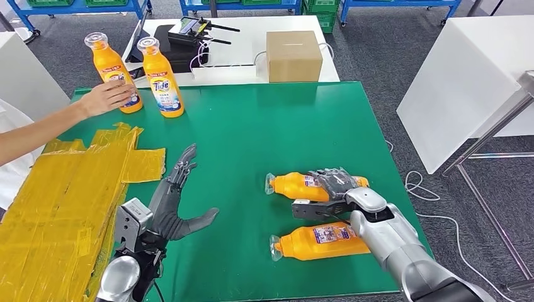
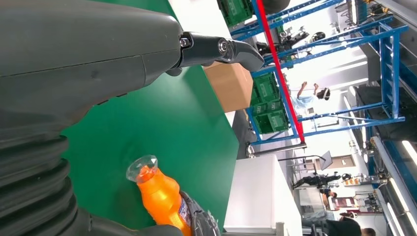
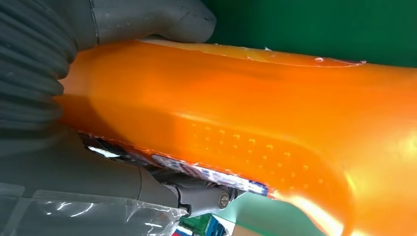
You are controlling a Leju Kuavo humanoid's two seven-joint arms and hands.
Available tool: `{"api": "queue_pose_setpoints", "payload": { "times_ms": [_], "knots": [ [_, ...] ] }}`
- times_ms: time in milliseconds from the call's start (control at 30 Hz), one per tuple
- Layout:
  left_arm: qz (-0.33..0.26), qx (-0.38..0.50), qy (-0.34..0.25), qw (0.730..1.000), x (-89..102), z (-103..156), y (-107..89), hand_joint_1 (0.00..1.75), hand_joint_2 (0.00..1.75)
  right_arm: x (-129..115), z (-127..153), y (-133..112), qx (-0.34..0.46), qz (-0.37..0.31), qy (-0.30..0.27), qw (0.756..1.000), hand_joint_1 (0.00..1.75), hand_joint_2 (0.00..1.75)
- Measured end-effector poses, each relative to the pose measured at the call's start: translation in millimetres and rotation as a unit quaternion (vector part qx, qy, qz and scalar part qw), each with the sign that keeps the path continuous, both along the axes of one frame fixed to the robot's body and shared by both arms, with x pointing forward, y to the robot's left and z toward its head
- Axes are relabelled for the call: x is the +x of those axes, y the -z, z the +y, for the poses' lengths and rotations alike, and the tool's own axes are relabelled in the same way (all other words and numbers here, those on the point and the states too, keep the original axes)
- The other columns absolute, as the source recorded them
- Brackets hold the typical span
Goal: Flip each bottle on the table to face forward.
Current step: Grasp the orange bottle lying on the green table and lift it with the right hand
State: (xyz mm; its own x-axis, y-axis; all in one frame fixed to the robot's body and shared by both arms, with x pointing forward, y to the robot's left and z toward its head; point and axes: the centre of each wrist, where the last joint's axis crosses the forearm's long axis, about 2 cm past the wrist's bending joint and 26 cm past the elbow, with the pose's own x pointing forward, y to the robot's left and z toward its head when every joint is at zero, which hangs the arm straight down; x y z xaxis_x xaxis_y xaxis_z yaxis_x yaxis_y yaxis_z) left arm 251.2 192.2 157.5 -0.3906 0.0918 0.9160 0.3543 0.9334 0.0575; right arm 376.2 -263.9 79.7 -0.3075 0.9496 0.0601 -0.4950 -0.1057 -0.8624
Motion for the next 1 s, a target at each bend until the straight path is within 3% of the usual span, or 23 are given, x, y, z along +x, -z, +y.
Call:
{"api": "queue_pose_setpoints", "payload": {
  "times_ms": [167, 433, 533, 667, 767, 867, 1000],
  "knots": [
    [0.002, -0.001, 0.0, 1.0, 5.7, -2, 1.3, 0.0, 1.75, 7, -3, -2, -0.031, 0.041, -0.007, 0.999, 1.75, 1.75],
    [0.003, -0.003, -0.003, 1.0, 7.7, -3, 2.8, 0.0, 1.75, 10, -2, -4, -0.032, 0.016, -0.008, 0.999, 1.75, 1.75],
    [0.003, 0.001, -0.007, 1.0, 7.0, -3, 3.5, 0.0, 1.75, 8, -2, -3, -0.029, -0.016, 0.002, 0.999, 1.75, 1.75],
    [0.005, 0.017, -0.014, 1.0, 1.2, -2, 4.5, 0.0, 1.75, -3, 7, 2, -0.009, -0.111, 0.041, 0.993, 1.75, 1.75],
    [0.006, 0.027, -0.016, 1.0, -6.8, -3, 3.8, 0.0, 1.75, -23, 22, 0, 0.076, -0.203, 0.081, 0.973, 1.75, 1.75],
    [0.008, 0.031, -0.016, 0.999, -13.7, -4, 3.1, 0.0, 1.75, -40, 33, -21, 0.181, -0.3, 0.11, 0.93, 1.75, 1.75],
    [0.007, 0.032, -0.016, 0.999, -17.5, -6, 2.9, 0.0, 1.75, -51, 32, -41, 0.255, -0.354, 0.133, 0.89, 1.75, 1.75]
  ]
}}
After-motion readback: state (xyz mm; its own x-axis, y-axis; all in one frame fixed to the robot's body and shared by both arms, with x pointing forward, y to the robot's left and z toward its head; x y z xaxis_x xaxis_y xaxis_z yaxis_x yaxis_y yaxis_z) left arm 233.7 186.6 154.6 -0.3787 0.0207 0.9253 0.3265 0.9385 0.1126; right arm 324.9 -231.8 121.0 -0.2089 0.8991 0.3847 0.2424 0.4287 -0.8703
